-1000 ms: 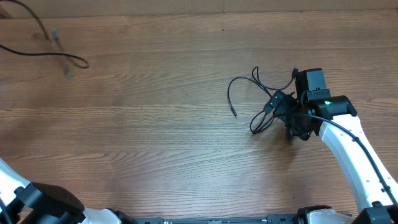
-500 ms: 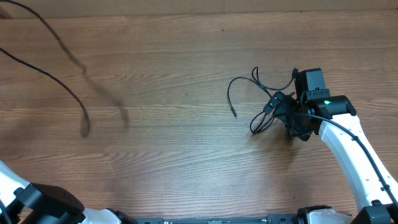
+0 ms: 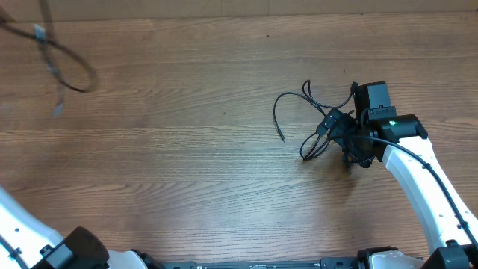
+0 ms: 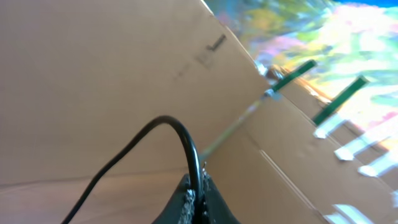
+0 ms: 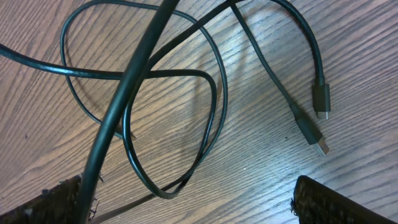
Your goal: Untangle cables
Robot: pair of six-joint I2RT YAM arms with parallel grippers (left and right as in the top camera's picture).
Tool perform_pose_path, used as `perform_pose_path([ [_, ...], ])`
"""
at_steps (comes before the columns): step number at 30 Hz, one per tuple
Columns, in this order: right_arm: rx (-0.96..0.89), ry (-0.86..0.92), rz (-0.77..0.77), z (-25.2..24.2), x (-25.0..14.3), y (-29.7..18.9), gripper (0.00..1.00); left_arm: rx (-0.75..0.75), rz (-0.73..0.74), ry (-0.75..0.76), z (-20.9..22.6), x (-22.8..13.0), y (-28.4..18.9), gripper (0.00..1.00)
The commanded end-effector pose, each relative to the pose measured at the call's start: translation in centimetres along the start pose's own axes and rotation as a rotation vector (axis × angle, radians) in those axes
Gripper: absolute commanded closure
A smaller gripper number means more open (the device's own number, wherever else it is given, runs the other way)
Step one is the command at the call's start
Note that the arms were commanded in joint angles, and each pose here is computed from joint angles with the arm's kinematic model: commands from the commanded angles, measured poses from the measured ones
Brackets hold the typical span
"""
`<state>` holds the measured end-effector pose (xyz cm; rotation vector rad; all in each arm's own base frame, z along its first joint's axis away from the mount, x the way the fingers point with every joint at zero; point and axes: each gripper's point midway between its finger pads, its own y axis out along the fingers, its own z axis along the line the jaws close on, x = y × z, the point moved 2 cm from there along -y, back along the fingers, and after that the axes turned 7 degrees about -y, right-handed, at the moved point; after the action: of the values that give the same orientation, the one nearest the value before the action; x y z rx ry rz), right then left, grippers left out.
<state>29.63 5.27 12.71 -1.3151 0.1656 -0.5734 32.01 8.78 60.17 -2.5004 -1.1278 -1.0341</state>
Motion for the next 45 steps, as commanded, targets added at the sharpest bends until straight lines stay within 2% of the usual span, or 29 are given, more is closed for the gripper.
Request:
perform_pose_path([
  [1, 0.004, -0.001, 0.001, 0.2, 0.0, 0.1, 0.0, -0.049, -0.064, -0.127, 1.6, 0.4, 4.5, 0.96],
  [4, 0.004, -0.001, 0.0, 0.2, 0.0, 0.1, 0.0, 0.055, -0.115, -0.225, 5.3, -1.1, 8.6, 0.96],
  [7, 0.006, -0.002, -0.003, 0.2, 0.1, 0.1, 0.0, 0.269, -0.157, -0.23, 9.3, -3.9, 12.4, 0.96],
  [10, 0.009, -0.002, -0.007, 0.3, 0.2, 0.1, 0.0, 0.441, -0.107, -0.12, 10.9, -8.0, 16.0, 0.96],
  [14, 0.018, -0.004, -0.02, 0.5, 0.5, 0.1, 0.0, 0.601, 0.069, 0.109, 11.6, -14.2, 19.4, 0.96],
  [16, 0.021, -0.005, -0.025, 0.6, 0.6, 0.1, 0.0, 0.763, 0.13, 0.225, 13.0, -16.3, 19.1, 0.96],
  [19, 0.025, -0.006, -0.031, 0.7, 0.7, 0.1, 0.0, 1.046, 0.189, 0.362, 15.2, -17.3, 16.0, 0.96],
  [20, 0.029, -0.007, -0.036, 0.7, 0.8, 0.1, 0.0, 1.245, 0.227, 0.404, 16.6, -17.5, 12.8, 0.96],
  [23, 0.037, -0.008, -0.046, 0.9, 1.0, 0.0, 0.0, 1.494, 0.278, 0.434, 18.1, -17.0, 7.6, 0.96],
  [27, 0.05, -0.01, -0.065, 1.2, 1.5, 0.0, 0.0, 1.718, 0.298, 0.393, 18.9, -16.4, 2.2, 0.96],
  [31, 0.057, -0.011, -0.074, 1.4, 1.7, 0.0, 0.0, 1.891, 0.205, 0.28, 18.8, -15.7, -2.5, 0.96],
  [34, 0.056, -0.011, -0.073, 1.4, 1.6, 0.0, 0.0, 1.986, 0.091, 0.244, 19.2, -13.9, -5.1, 0.96],
  [41, 0.057, -0.011, -0.072, 1.4, 1.6, 0.0, 0.0, 1.971, -0.305, 0.175, 21.6, -7.2, -7.6, 0.96],
  [45, 0.057, -0.011, -0.072, 1.4, 1.6, 0.0, 0.0, 1.864, -0.316, 0.246, 24.3, -4.3, -5.6, 0.96],
])
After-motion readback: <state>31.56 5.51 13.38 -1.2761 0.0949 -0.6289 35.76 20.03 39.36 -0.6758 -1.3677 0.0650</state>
